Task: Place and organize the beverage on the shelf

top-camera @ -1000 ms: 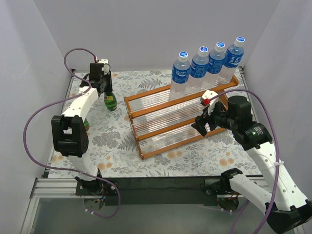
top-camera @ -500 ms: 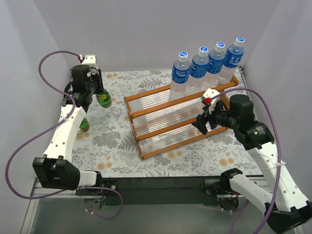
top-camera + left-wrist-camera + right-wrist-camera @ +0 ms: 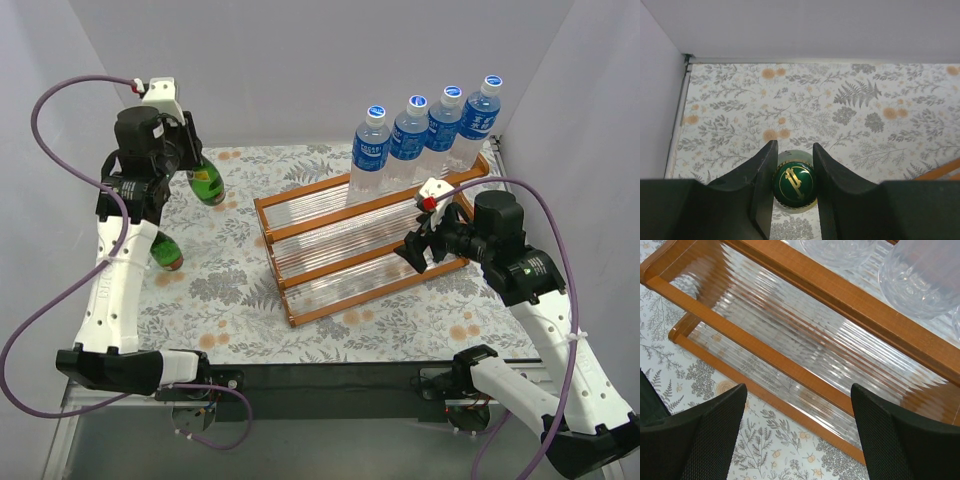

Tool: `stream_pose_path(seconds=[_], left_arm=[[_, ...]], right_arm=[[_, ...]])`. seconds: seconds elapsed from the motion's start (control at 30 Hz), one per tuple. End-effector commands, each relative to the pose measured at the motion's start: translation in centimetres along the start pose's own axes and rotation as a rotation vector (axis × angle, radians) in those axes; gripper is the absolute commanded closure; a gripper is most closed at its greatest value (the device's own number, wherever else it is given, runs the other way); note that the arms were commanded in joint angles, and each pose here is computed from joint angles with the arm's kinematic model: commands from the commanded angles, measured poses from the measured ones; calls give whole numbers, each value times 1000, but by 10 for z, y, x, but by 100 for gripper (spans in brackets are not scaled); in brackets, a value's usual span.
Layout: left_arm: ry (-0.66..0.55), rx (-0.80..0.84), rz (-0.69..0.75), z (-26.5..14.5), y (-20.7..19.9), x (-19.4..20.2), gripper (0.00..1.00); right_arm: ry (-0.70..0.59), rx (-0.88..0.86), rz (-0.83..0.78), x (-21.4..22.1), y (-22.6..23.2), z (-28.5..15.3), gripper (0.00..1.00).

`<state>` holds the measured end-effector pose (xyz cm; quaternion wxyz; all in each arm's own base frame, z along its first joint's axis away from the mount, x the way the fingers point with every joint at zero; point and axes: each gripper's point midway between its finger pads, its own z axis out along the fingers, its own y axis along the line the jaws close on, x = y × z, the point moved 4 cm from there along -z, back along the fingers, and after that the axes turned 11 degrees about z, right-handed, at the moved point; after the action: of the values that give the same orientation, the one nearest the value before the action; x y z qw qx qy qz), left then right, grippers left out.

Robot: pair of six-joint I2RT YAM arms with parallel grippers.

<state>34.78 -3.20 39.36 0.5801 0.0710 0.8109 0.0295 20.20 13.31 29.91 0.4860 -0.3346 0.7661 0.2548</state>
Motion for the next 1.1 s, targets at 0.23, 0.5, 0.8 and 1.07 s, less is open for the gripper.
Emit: stream_pose_path(seconds=[0.23, 0.5, 0.8, 1.07], left_arm=[[-347, 99, -66, -72, -8, -108, 100], [-419, 191, -84, -90, -21, -136, 100], [-463, 289, -102, -97, -40, -155, 100], [-495, 382, -102, -108, -64, -166, 100]], right_arm=[[-75, -11, -29, -25, 1, -7, 11], [-73, -15, -25, -23, 0, -7, 11], [-71, -16, -18, -22, -1, -6, 11], [-65, -13, -9, -19, -3, -4, 11]])
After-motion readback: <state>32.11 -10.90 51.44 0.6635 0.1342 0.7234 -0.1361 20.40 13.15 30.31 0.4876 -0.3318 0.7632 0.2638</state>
